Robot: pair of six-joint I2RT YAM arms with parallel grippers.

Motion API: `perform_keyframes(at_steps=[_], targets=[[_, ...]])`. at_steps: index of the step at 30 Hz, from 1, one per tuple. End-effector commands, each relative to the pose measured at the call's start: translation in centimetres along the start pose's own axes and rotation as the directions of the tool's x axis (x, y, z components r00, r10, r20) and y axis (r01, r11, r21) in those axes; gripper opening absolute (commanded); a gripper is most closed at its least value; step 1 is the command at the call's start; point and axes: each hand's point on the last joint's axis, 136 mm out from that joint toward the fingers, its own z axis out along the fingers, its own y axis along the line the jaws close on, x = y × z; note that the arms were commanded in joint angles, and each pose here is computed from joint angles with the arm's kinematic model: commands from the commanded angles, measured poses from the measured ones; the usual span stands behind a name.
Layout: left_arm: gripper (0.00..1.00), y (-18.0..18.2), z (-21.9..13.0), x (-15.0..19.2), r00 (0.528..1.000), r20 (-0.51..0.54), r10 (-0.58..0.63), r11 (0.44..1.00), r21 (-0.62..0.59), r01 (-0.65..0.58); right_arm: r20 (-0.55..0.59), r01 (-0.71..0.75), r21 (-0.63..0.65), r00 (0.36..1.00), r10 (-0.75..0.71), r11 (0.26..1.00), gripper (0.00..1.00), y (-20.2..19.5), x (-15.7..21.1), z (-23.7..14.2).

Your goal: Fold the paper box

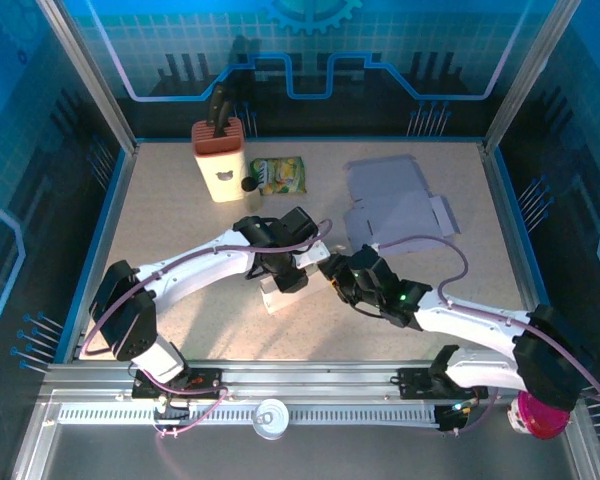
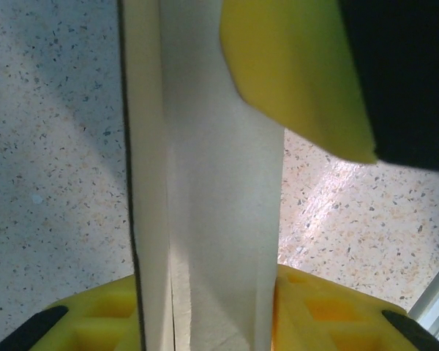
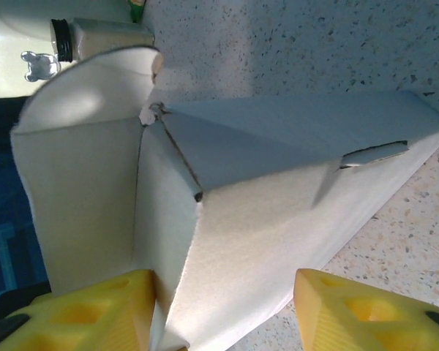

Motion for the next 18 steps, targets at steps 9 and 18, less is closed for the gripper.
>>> perform_keyframes(at_steps=[9,18], targets=[[0.18,-0.3,1.0,0.1,0.998,0.008,0.061,0.998,0.027,-0.062,0.067,0.171,0.020,0.983,-0.172,0.985,0.52,1.4,-3.2,-4.0],[0.19,-2.4,-0.3,0.0,0.993,0.055,0.106,0.985,0.129,-0.113,-0.010,0.572,-0.227,0.808,-0.589,0.788,0.43,5.5,-8.4,-9.9]])
